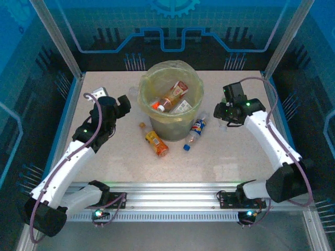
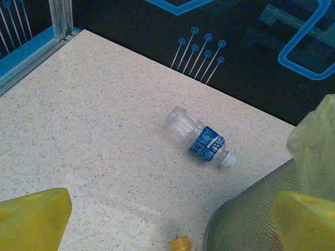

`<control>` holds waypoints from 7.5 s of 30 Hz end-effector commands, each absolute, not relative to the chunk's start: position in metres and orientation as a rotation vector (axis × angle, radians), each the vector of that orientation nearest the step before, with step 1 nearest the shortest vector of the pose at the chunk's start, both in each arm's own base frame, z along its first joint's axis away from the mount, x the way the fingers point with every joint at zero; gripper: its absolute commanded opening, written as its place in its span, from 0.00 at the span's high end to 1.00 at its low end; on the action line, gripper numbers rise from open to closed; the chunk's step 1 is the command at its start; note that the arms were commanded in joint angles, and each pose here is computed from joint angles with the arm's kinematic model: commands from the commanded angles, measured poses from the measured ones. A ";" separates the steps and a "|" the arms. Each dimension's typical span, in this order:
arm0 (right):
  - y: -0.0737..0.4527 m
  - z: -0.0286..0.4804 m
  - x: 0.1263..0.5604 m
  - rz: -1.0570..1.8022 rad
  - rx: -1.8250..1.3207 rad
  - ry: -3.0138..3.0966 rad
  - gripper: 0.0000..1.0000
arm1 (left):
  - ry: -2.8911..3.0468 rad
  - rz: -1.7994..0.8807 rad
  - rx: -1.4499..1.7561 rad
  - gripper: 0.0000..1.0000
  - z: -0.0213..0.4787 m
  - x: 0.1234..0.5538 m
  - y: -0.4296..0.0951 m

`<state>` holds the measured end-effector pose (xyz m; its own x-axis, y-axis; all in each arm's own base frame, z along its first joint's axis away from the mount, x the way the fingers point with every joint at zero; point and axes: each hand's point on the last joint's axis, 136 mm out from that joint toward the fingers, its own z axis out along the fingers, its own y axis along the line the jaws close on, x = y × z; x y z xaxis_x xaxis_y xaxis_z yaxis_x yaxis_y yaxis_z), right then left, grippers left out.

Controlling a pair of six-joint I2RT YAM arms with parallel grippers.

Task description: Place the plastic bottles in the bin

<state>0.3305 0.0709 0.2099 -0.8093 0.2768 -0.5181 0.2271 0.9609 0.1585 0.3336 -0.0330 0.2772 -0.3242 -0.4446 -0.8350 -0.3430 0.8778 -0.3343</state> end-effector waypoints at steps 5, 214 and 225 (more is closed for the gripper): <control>0.094 0.280 0.320 0.148 0.169 2.429 0.56 | 1.972 -0.139 -0.641 0.01 0.257 0.331 -0.028; 0.115 0.284 0.299 0.069 0.064 2.411 0.00 | 2.755 -0.554 -0.785 0.26 0.011 0.278 -0.144; 0.114 0.283 0.299 0.063 0.070 2.415 0.00 | 2.718 -0.466 -0.782 0.54 0.018 0.286 -0.118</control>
